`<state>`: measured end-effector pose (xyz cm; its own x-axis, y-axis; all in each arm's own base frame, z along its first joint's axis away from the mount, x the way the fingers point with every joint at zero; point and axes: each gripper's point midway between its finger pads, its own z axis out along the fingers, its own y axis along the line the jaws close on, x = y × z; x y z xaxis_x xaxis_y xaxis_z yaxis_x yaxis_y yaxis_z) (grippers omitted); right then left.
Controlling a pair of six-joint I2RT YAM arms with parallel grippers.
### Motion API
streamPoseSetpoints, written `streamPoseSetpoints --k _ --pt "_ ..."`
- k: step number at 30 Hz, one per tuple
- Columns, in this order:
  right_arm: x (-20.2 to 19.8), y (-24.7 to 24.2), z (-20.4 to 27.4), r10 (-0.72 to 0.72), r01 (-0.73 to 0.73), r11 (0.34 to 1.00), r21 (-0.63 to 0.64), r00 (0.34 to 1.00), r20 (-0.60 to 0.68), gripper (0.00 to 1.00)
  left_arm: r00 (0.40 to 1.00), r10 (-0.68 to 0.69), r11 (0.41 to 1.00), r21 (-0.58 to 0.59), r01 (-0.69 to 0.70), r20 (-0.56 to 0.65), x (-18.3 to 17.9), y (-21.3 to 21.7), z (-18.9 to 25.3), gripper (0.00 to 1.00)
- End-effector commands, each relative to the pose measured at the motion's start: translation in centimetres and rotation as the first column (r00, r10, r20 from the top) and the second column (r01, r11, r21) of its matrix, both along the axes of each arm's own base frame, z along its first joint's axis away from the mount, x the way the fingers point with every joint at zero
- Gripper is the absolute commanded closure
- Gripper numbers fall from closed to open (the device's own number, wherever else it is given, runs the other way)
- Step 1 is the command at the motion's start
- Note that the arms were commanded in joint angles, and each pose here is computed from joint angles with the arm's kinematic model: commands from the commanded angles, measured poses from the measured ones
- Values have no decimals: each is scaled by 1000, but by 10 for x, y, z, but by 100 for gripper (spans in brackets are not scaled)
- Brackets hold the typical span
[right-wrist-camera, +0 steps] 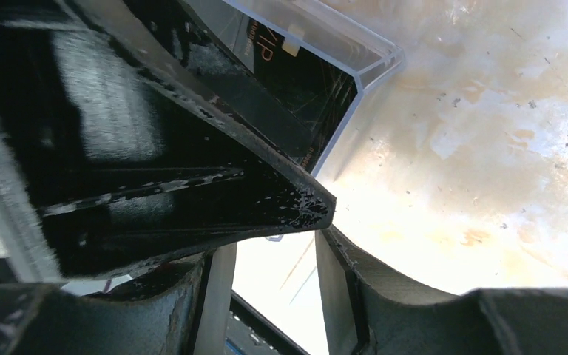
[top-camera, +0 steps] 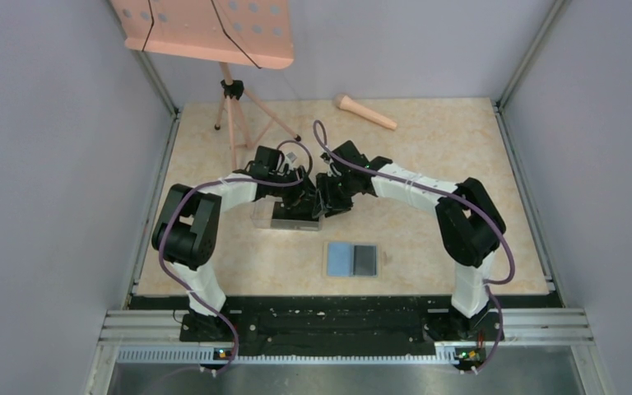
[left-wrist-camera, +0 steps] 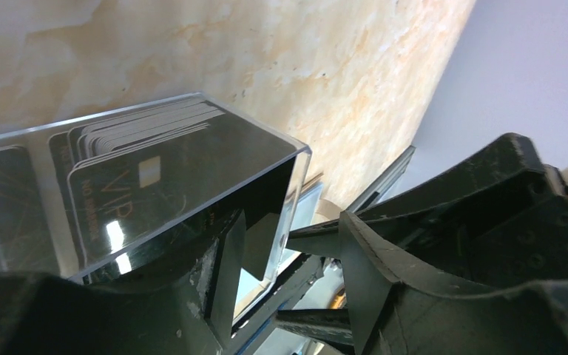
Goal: Put the credit cards into the card holder
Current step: Pick up the credit card from the storage box.
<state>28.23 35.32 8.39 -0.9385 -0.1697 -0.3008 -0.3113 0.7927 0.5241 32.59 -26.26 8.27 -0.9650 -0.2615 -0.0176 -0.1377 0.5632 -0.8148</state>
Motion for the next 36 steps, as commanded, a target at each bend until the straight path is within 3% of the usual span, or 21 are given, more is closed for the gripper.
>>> streamPoseSetpoints --k 1,6,13,21,29,36 --pt "19 15 50 -64 42 980 194 992 110 55 999 -42 996 79 44 -32 -17 7 -3 46" --pt "25 0 64 -148 117 936 332 986 70 55 997 -51 995 78 55 -55 -21 6 -9 46" --pt "27 -16 59 -178 154 923 353 983 38 56 995 -81 996 24 83 -59 -24 -3 -6 48" --pt "26 -18 56 -188 168 914 368 982 18 56 994 -102 994 -33 101 -41 -22 -15 6 66" --pt "25 -21 53 -195 178 912 369 981 8 56 995 -101 994 -29 101 -10 -21 -15 18 98" --pt "26 -24 53 -202 185 911 368 979 7 56 995 -94 995 -26 94 27 -18 -14 33 100"
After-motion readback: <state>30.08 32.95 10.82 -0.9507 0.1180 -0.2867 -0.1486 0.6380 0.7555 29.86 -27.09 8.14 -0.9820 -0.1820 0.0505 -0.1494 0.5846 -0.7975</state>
